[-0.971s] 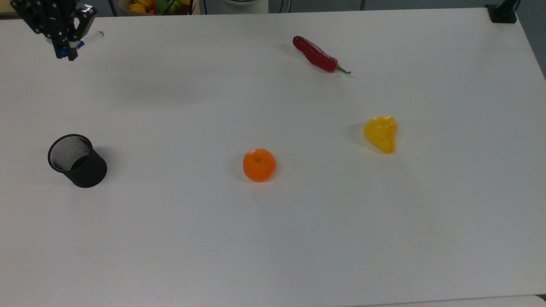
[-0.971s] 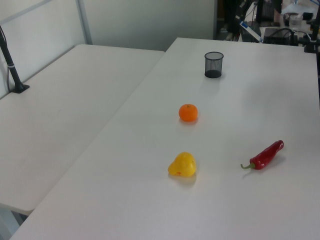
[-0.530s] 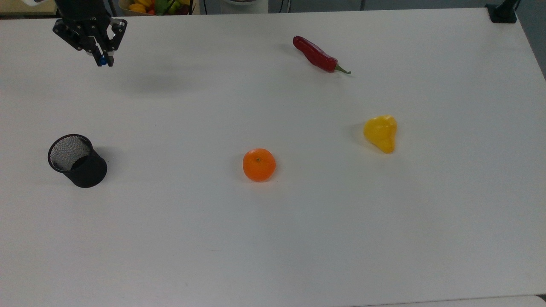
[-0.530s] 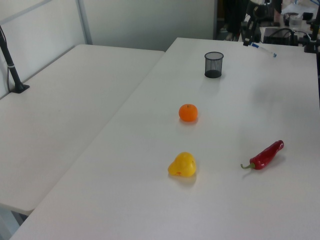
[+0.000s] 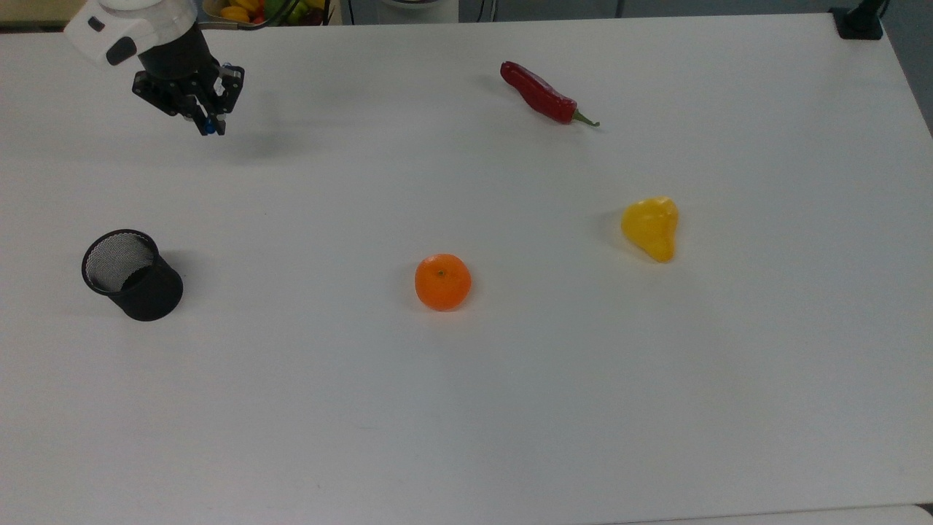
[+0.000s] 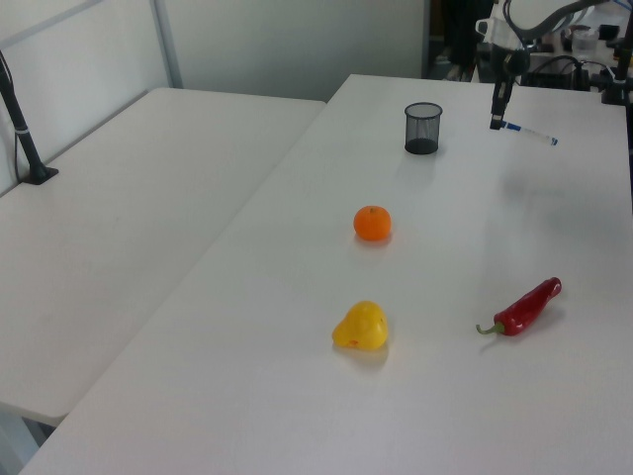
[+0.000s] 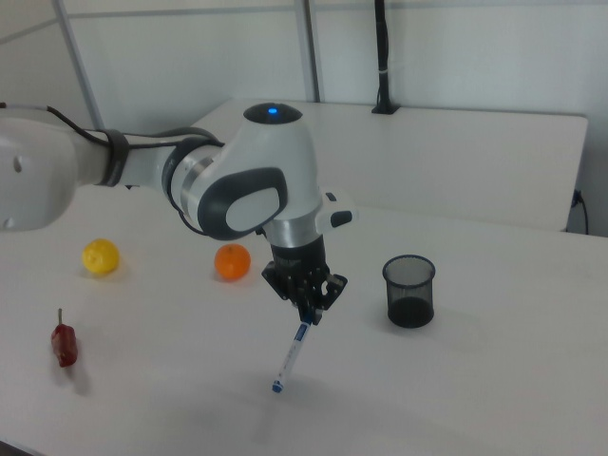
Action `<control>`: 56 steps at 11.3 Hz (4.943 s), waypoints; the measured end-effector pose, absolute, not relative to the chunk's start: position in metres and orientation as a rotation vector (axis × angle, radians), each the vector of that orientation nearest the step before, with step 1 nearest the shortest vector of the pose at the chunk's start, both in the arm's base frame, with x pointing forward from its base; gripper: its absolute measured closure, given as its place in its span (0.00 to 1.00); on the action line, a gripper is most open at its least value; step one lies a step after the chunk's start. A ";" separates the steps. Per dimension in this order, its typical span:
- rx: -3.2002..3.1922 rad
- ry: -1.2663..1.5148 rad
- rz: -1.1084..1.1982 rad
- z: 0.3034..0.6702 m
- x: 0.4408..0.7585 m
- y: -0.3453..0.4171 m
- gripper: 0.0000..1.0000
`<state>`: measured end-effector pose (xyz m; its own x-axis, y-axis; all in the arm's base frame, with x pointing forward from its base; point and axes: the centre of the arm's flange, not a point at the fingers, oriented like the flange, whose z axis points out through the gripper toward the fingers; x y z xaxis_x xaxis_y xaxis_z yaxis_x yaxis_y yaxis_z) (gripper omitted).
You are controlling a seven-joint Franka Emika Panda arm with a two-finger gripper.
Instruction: Take marker pen
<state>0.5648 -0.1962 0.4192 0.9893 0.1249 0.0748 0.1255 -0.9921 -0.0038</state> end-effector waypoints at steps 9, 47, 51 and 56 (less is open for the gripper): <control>-3.153 -0.188 -0.122 0.346 0.565 -0.199 0.82; -3.062 0.061 0.081 0.566 0.560 0.010 0.00; -3.068 0.063 0.100 0.622 0.533 0.023 0.00; -3.062 -0.070 -0.026 0.632 0.537 0.029 0.00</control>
<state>0.5373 0.0293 0.6323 0.9988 0.0453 0.0185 0.0466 -0.9959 -0.0779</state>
